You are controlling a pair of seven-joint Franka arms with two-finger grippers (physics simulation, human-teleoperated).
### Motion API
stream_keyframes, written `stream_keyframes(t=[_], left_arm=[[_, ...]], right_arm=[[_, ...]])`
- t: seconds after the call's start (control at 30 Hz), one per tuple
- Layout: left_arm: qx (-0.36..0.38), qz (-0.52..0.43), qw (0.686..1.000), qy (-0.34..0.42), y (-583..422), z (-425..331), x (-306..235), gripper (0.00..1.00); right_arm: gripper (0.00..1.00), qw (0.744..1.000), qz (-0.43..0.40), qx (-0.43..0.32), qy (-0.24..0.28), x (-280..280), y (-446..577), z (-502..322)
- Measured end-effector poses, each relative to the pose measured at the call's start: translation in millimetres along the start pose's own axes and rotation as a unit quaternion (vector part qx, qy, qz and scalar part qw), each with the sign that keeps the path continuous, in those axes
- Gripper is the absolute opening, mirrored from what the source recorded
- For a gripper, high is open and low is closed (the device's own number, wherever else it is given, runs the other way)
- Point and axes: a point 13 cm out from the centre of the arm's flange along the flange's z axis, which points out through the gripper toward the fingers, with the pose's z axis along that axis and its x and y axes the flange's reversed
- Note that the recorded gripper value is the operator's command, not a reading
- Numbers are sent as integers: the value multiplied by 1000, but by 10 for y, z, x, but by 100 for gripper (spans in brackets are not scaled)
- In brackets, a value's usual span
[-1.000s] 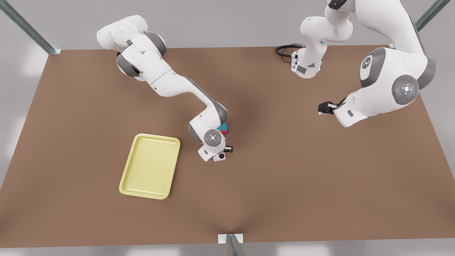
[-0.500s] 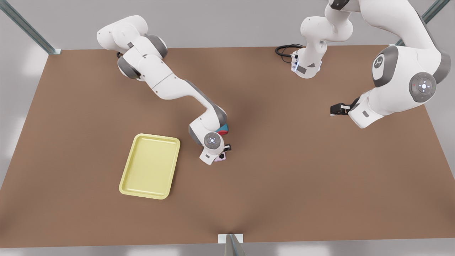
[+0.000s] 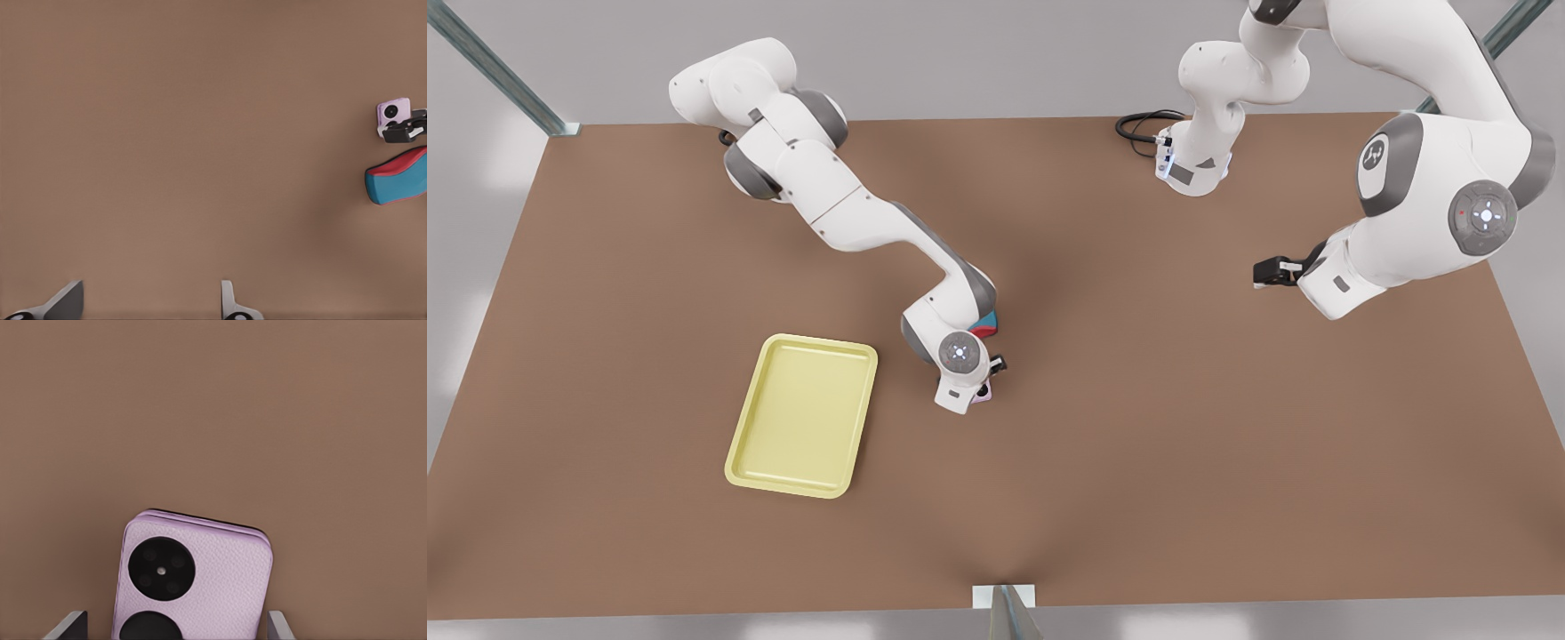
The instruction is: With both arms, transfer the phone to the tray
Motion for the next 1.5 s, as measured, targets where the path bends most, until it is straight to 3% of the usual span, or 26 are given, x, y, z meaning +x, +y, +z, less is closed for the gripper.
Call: stream_keyframes(t=[0.6, 0.8, 1.0, 1.17, 1.27, 1.4, 1.43, 1.47, 1.5], left_arm=[[1, -2, 1000, 6, -6, 14, 24, 100], [1, -3, 1000, 7, -7, 25, 16, 100], [0, -4, 1000, 8, 4, 37, 8, 100], [-1, 1, 1000, -3, -46, -127, 72, 100], [-2, 3, 1000, 2, -69, -193, 147, 100], [-3, 2, 1000, 17, -63, -170, 212, 100], [-3, 2, 1000, 21, -62, -158, 220, 100], [-3, 1, 1000, 24, -57, -144, 223, 100], [-7, 0, 1000, 27, -37, -130, 223, 100]], right_arm=[[97, 999, -39, -2, -19, -117, -57, 28], [81, 999, -46, -2, -19, -117, -60, 57], [80, 998, -51, -4, -28, -164, -62, -57], [80, 997, 27, -10, -77, -482, -1308, -1255], [80, 995, 87, 2, -51, -5, -2317, -1539], [80, 990, 141, 12, -10, 885, -3127, -1318], [82, 988, 155, 11, -5, 1014, -3315, -1207], [94, 987, 163, 9, -4, 1067, -3455, -1102], [100, 986, 169, 10, -6, 1077, -3576, -990]])
